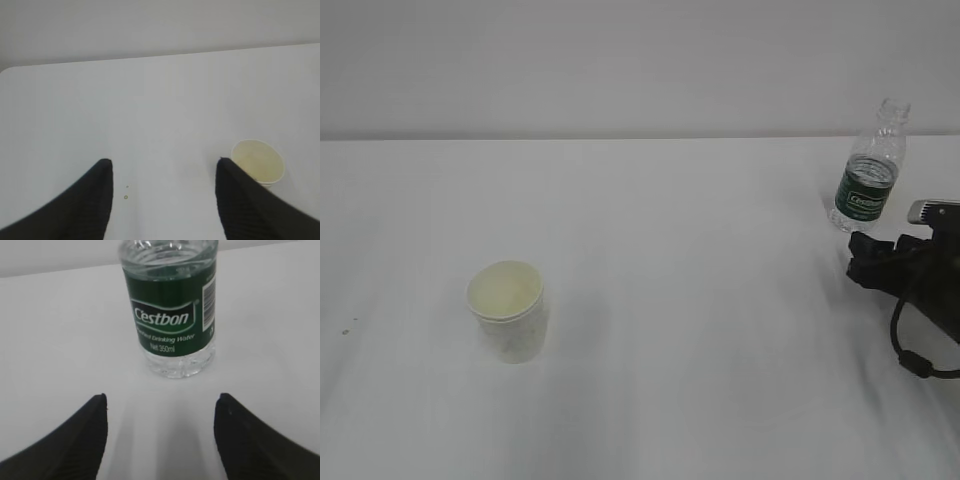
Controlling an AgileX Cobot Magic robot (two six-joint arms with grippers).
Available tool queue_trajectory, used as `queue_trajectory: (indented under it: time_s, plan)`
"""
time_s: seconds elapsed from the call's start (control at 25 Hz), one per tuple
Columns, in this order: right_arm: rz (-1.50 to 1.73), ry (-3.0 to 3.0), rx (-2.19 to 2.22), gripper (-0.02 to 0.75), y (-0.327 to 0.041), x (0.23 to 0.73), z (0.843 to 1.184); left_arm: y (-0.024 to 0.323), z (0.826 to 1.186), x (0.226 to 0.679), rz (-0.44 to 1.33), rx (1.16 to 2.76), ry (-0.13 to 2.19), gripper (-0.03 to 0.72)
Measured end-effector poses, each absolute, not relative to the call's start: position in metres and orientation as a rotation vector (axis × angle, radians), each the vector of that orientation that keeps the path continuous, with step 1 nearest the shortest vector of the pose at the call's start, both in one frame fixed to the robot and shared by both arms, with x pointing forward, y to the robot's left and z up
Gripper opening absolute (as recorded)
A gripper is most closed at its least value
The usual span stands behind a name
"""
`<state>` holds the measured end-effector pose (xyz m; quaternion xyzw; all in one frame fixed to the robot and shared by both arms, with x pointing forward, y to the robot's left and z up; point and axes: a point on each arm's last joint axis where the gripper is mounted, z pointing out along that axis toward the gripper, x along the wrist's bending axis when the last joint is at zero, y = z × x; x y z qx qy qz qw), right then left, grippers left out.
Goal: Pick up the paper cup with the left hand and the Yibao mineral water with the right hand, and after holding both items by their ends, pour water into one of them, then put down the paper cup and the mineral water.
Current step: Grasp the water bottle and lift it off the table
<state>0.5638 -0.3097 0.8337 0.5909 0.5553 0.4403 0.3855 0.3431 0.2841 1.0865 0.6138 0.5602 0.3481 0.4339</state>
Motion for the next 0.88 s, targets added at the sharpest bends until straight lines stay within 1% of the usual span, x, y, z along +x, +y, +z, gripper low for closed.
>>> queue_trajectory:
  time_s: [0.32, 0.68, 0.88]
  plan:
    - [1.15, 1.383, 1.459, 0.507, -0.31, 0.581, 0.839, 0.284, 1.086, 0.343, 0.867, 1.529, 1.395, 0.457]
    - [1.153, 1.379, 1.455, 0.507, -0.311, 0.593, 0.828, 0.284, 1.086, 0.343, 0.867, 1.529, 1.395, 0.457]
    - [1.165, 1.364, 1.437, 0.507, -0.312, 0.601, 0.83, 0.284, 1.086, 0.343, 0.867, 1.529, 1.395, 0.457]
